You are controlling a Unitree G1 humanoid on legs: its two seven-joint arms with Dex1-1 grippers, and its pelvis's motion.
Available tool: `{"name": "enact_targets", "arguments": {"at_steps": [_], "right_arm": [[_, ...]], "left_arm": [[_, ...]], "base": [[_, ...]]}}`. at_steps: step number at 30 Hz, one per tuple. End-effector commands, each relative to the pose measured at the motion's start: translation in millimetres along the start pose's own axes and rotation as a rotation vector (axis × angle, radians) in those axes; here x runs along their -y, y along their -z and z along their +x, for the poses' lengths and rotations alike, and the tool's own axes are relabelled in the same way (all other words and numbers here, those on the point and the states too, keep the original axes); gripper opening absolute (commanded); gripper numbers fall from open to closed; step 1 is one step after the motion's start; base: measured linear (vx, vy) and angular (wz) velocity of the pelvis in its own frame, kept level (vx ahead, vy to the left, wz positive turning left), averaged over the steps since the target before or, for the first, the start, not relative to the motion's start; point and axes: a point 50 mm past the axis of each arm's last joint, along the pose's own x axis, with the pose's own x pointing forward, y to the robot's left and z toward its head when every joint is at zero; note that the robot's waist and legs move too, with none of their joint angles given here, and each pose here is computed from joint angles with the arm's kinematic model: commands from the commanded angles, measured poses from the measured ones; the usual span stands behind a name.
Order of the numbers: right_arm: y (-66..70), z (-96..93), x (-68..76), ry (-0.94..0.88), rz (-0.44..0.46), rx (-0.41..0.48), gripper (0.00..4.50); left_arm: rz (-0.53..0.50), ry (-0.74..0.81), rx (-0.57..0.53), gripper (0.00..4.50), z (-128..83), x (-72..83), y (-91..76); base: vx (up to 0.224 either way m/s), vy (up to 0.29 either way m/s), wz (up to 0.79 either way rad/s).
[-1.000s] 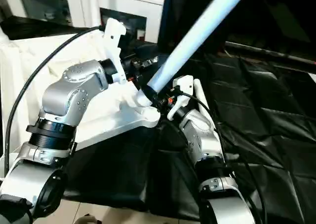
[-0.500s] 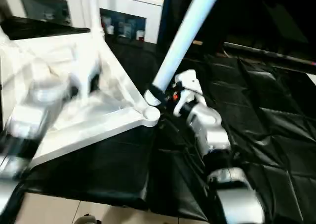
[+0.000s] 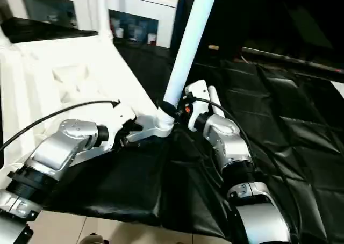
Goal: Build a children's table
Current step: Insert table leg to table base
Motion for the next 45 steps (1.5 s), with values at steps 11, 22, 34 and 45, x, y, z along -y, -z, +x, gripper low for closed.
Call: {"name": "enact_targets", "arguments": {"at_steps": [11, 22, 34, 45], "right_arm": [[-1.3, -4.1, 0.5, -0.003, -0.018, -0.007, 1.89], [0.2, -3.8, -1.1, -0.011, -0.022, -0.017, 1.89], [5.5, -2.6, -3.9, -0.053, -0.020, -0.073, 1.89], [9.9, 0.0, -5.1, -0.076, -0.024, -0.127, 1.89]], "left_arm": [[-0.058, -0.013, -0.007, 2.39, -0.2, -1.3, -1.4], [-0.066, 0.007, -0.012, 1.46, -0.9, -0.2, -1.2], [-0.010, 0.115, -0.019, 0.47, -2.5, 8.8, 3.9], [0.021, 0.164, 0.005, 0.00, -6.0, 11.2, 5.1]], "base": [[0.000, 0.000, 0.00], [0.000, 0.000, 0.00], [0.000, 0.000, 0.00], [0.000, 0.000, 0.00]]}}
